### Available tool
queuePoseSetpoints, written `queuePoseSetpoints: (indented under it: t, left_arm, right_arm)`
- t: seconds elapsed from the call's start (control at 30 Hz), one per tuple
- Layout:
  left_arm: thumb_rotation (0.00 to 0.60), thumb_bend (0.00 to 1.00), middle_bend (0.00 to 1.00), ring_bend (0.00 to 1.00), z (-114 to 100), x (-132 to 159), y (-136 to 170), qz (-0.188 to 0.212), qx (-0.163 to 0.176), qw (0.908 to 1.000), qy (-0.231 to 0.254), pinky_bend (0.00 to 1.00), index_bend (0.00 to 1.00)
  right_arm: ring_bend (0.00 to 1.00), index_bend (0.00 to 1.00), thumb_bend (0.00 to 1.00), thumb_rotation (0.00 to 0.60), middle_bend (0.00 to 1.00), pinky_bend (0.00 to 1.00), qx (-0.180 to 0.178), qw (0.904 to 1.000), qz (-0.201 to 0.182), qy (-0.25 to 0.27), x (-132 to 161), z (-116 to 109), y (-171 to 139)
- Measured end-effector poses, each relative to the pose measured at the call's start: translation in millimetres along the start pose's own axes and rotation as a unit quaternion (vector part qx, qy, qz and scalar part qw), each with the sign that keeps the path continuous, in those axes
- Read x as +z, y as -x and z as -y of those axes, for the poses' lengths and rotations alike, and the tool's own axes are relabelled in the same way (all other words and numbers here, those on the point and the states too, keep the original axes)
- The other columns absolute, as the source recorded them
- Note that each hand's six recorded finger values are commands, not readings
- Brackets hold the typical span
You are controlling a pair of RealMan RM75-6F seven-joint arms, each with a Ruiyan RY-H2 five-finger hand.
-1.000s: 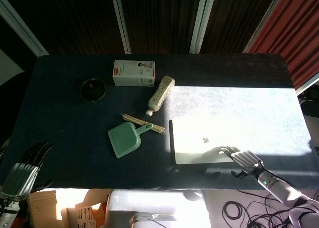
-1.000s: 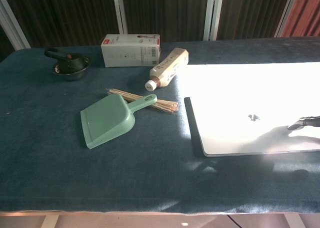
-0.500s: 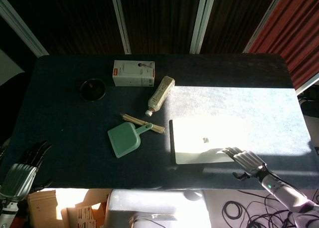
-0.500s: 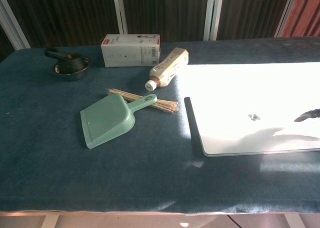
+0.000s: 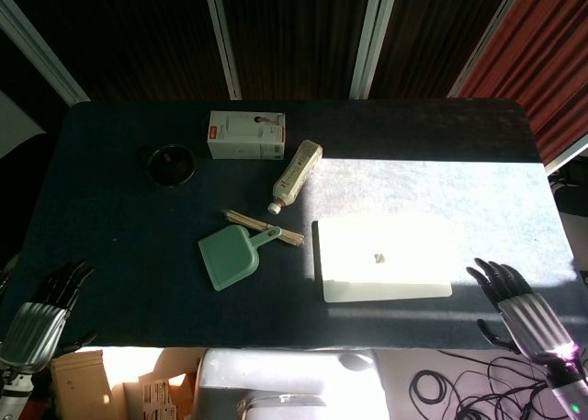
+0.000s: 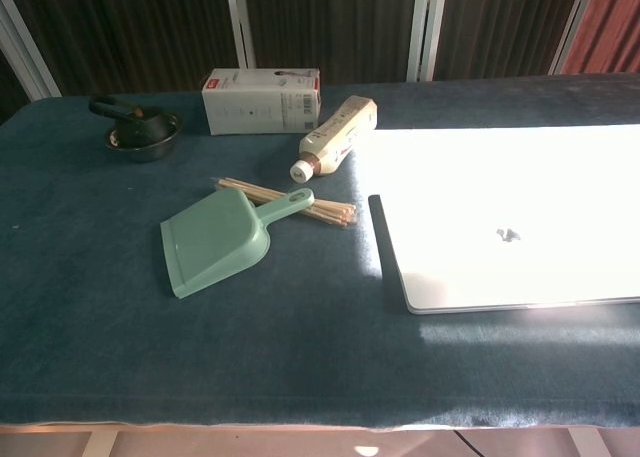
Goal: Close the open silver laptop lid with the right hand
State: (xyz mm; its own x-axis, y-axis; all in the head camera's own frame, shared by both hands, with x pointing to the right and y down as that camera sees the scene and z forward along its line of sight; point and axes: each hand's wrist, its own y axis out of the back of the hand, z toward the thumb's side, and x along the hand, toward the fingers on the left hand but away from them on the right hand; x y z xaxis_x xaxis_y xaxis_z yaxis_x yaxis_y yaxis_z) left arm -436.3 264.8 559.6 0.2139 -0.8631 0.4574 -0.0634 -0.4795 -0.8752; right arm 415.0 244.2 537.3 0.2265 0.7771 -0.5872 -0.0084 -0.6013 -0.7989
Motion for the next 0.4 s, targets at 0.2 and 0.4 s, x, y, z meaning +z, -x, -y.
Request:
queuePoseSetpoints:
  t: [0.2,0.4]
  left_arm:
    - [0.600,0.03,0.03,0.01,2,3,1,0.007,-0.002,1.0000,-0.001,0.14,0.00]
    - [0.600,0.02,0.03,0.01,0,2,3,0.006,0.002,1.0000,0.001,0.14,0.00]
  right_arm:
    - [0.00,0.00,0.35,0.600,0.00,0.00,-0.112,0.9924,0.049,0.000,-9,8,-30]
    - [0.00,0.00,0.35,0.600,0.00,0.00,-0.134,0.9883,0.072,-0.002,-18,19,-31]
